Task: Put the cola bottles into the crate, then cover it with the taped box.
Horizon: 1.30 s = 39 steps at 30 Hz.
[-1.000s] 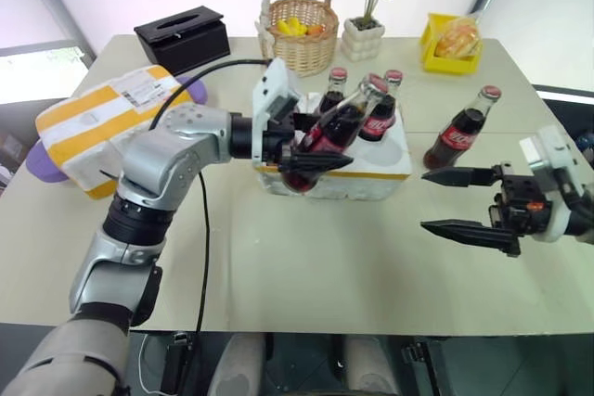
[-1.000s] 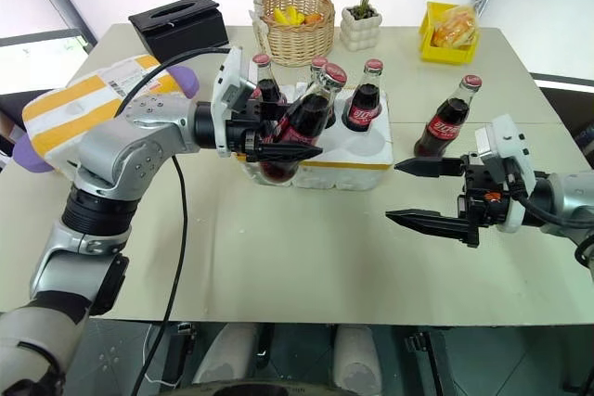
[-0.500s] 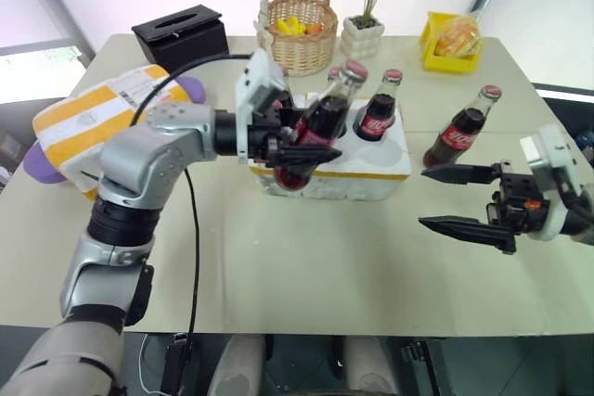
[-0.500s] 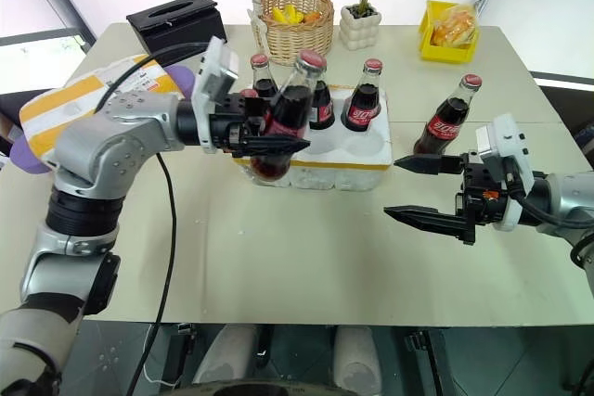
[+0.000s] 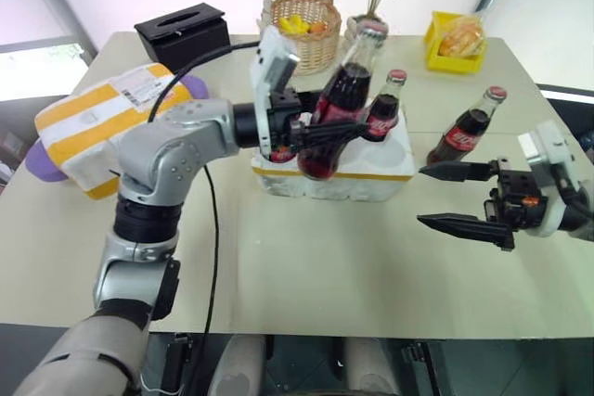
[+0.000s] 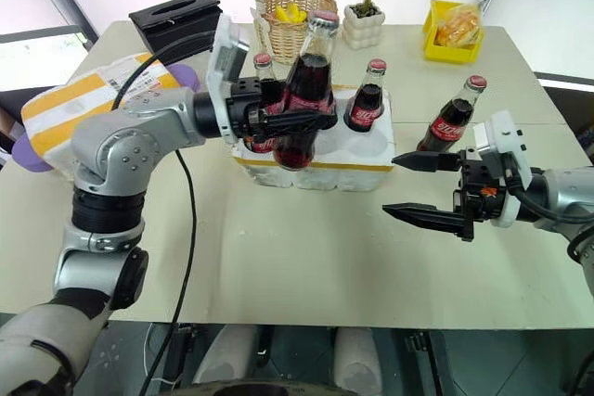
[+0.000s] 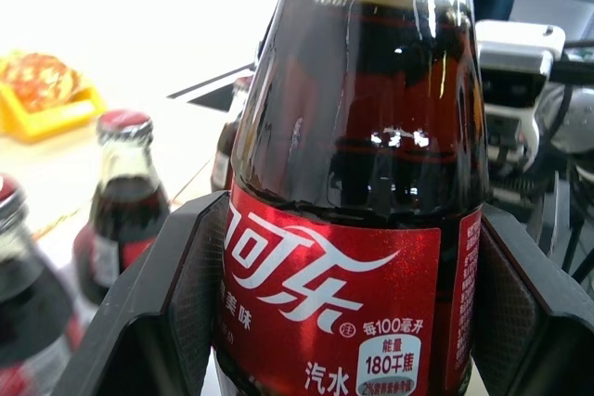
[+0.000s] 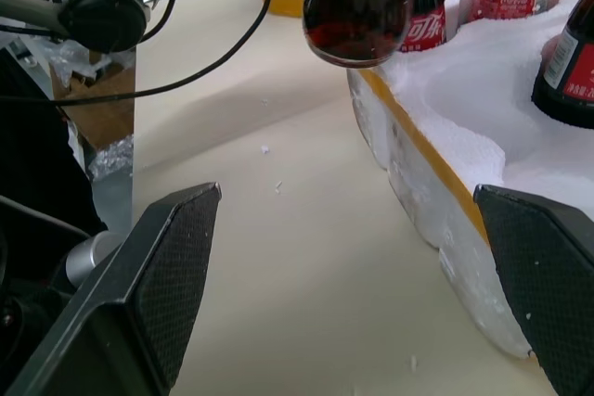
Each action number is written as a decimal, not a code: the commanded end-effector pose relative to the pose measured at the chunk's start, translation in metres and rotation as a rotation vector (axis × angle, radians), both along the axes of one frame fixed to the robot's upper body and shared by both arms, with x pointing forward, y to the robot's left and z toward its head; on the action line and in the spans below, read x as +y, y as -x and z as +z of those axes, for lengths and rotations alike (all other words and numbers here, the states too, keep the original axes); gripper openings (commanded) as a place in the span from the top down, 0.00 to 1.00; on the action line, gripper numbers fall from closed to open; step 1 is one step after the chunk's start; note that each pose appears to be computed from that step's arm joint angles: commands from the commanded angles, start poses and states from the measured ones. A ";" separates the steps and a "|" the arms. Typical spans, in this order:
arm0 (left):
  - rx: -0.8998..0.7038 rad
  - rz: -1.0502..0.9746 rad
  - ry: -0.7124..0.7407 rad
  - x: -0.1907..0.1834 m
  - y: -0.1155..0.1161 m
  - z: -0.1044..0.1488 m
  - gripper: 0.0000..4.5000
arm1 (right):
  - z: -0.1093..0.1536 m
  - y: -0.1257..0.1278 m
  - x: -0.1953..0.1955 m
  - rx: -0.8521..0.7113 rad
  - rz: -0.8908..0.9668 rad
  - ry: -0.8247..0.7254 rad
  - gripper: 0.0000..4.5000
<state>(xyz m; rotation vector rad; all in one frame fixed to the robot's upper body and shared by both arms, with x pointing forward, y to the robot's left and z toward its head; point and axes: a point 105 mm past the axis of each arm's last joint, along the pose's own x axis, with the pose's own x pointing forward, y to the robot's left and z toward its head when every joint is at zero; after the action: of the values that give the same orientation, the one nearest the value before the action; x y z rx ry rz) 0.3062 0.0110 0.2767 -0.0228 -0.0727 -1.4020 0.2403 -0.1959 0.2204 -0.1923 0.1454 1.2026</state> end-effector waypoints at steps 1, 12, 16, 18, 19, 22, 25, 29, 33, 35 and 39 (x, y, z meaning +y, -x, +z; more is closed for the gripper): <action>-0.096 0.038 0.039 -0.007 0.000 0.020 0.37 | 0.008 0.004 0.003 -0.045 0.016 0.009 0.00; -0.049 0.270 0.087 -0.028 -0.031 0.014 0.37 | 0.006 0.005 0.004 -0.039 0.012 0.009 0.00; -0.028 0.266 0.107 -0.037 -0.028 0.013 0.37 | 0.005 0.004 0.005 -0.038 0.012 0.008 0.00; -0.013 0.273 0.114 -0.042 -0.028 0.011 0.37 | 0.004 0.004 0.006 -0.038 0.012 0.008 0.00; -0.008 0.283 0.118 -0.043 -0.029 0.011 0.37 | 0.004 0.004 0.006 -0.037 0.012 0.007 0.00; 0.001 0.340 0.114 -0.045 -0.033 0.009 0.37 | 0.005 0.005 0.006 -0.037 0.009 0.005 0.00; -0.020 0.429 0.079 -0.042 -0.039 0.004 0.37 | 0.004 0.006 0.005 -0.034 0.006 0.004 0.00; -0.074 0.509 0.036 -0.043 -0.045 -0.003 0.37 | 0.004 0.006 0.005 -0.032 0.002 0.002 0.00; -0.064 0.554 0.006 -0.045 -0.049 -0.014 0.37 | 0.004 0.006 0.005 -0.032 0.001 0.004 0.00; -0.060 0.572 0.019 -0.044 -0.051 -0.015 0.37 | 0.006 0.006 0.004 -0.036 0.003 0.006 0.00; -0.069 0.591 0.032 -0.043 -0.054 -0.017 0.37 | 0.012 0.005 0.004 -0.061 -0.009 0.001 0.00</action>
<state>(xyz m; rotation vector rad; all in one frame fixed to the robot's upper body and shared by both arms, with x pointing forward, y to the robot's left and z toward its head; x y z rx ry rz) 0.3657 -0.0317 0.2333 0.0298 -0.0219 -0.8059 0.2376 -0.1932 0.2165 -0.1909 0.1563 1.1898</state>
